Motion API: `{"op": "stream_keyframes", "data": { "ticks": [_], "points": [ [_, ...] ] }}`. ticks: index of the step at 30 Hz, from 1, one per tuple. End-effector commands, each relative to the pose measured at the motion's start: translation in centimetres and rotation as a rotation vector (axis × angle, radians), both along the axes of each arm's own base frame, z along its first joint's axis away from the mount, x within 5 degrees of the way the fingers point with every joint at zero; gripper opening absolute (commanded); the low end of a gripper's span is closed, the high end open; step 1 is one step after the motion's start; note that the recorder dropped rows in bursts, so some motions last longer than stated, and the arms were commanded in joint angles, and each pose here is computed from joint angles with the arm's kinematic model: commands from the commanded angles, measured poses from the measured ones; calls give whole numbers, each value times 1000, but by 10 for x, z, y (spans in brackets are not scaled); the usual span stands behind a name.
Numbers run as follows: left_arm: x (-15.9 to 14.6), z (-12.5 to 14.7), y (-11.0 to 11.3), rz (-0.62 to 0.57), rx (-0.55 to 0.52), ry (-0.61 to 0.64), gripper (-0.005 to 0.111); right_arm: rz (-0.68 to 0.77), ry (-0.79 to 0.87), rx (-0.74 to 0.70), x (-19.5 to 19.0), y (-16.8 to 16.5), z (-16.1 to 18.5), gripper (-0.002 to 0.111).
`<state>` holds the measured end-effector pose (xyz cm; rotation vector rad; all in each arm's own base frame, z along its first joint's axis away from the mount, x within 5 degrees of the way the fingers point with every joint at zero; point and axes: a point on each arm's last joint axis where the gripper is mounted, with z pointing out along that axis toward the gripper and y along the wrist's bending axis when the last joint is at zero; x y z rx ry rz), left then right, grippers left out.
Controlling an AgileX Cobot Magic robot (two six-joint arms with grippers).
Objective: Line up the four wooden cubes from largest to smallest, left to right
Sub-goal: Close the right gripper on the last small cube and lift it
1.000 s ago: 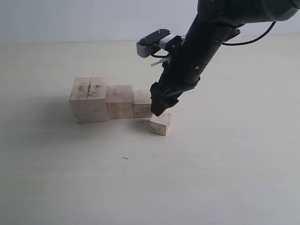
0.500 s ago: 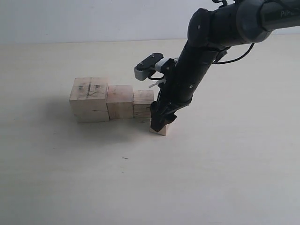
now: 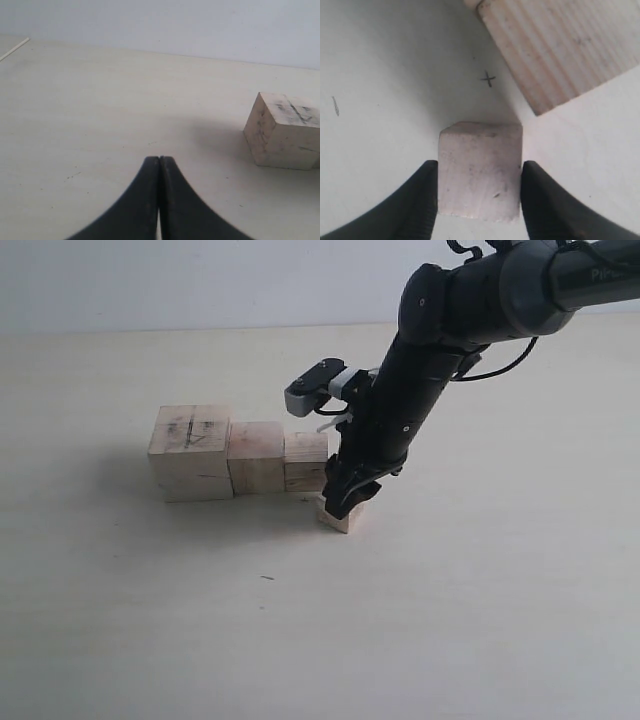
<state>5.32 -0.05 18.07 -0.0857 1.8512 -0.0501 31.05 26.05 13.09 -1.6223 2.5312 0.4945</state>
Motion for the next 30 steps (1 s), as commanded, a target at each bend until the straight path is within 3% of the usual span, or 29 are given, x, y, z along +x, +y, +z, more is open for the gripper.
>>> {"op": "stream_keyframes", "data": {
  "ticks": [1,4,6,13,19,26,30],
  "points": [
    [0,0,0,-4,2,-14,0,38,11,-44,-3,-5,-1,29],
    [0,0,0,-4,2,-14,0,21,10,-78,-2,-7,-2,8],
    [0,0,0,-4,2,-14,0,13,8,-100,-2,-9,-3,0],
    [0,0,0,-4,2,-14,0,15,-46,-206,3,-19,-5,0],
    [0,0,0,-4,2,-14,0,69,-57,-207,11,-28,-2,0],
    [0,0,0,-4,2,-14,0,-54,-12,-93,47,-57,24,0],
    [0,0,0,-4,2,-14,0,53,-45,-48,56,-59,37,0]
  ]
}}
